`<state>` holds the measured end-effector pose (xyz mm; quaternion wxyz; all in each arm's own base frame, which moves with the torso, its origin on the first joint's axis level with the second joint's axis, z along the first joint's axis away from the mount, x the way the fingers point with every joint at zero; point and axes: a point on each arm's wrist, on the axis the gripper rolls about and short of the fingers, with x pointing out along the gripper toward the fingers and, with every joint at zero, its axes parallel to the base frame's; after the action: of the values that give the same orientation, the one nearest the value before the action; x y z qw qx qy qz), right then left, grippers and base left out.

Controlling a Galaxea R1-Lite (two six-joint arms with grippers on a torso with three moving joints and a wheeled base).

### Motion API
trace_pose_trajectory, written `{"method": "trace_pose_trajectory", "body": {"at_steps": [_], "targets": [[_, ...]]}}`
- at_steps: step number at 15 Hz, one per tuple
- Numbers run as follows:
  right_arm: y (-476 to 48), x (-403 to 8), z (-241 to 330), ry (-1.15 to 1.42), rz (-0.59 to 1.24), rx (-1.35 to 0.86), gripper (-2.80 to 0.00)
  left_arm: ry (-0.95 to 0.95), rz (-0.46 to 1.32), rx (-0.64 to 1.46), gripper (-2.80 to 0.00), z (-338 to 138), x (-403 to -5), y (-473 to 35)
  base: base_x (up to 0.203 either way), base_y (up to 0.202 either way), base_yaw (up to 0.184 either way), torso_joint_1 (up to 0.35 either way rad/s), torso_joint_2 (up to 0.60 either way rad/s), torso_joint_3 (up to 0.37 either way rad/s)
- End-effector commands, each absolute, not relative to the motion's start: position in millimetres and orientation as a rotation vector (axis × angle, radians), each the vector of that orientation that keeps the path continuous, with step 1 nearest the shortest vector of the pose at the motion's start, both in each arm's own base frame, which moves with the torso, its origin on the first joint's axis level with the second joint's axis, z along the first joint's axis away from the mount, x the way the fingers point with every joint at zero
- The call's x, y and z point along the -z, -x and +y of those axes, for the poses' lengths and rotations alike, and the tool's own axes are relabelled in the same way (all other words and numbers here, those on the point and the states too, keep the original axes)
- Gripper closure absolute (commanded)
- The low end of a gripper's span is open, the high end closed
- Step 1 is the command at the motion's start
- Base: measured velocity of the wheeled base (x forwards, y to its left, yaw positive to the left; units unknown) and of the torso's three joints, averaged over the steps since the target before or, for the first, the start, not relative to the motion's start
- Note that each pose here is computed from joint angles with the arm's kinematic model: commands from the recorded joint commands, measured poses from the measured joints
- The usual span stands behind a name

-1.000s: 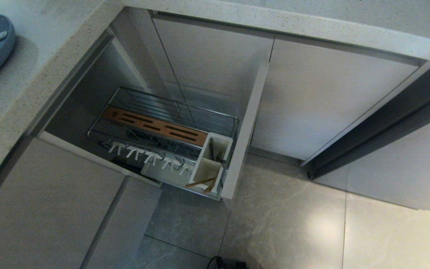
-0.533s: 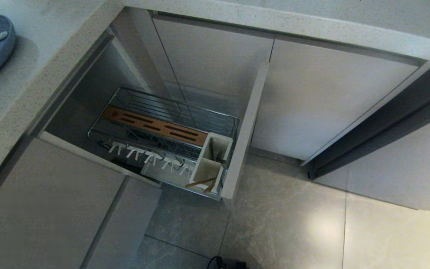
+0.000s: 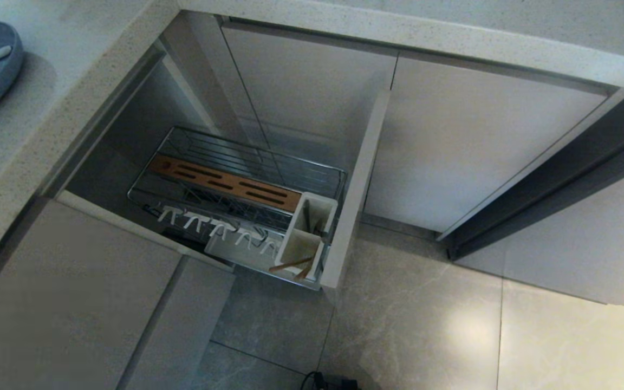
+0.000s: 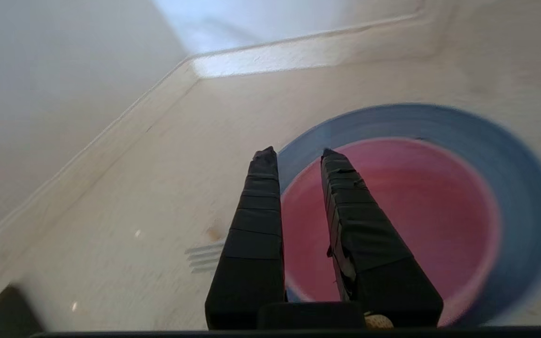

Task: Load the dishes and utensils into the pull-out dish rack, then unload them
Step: Take the chopsticks out of the cupboard

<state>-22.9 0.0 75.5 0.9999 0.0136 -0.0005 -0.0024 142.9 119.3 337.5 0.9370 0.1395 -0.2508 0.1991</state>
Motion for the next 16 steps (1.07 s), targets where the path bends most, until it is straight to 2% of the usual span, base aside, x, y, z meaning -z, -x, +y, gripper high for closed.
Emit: {"method": "trace_pose_trajectory", "body": {"at_steps": [1, 13, 14, 16], "targets": [[22.9, -75.4, 0.0, -0.028, -0.002, 0.005, 0.0, -0.252, -0.5, -0.438, 0.0, 123.6, -333.9, -146.6, 0.0, 0.0, 0.0, 0.0, 0.0, 0.0], [22.9, -75.4, 0.0, -0.027, -0.002, 0.005, 0.0, -0.219, -0.499, -0.459, 0.0, 125.9, -334.8, -148.2, 0.0, 0.0, 0.0, 0.0, 0.0, 0.0], [22.9, -75.4, 0.0, -0.026, -0.002, 0.005, 0.0, -0.223, -0.506, -0.459, -2.8, 125.4, -336.4, -147.5, 0.0, 0.0, 0.0, 0.0, 0.0, 0.0], [22.9, -75.4, 0.0, -0.028, -0.002, 0.005, 0.0, -0.222, -0.519, -0.469, -2.8, 124.8, -339.6, -146.8, 0.0, 0.0, 0.0, 0.0, 0.0, 0.0]]}}
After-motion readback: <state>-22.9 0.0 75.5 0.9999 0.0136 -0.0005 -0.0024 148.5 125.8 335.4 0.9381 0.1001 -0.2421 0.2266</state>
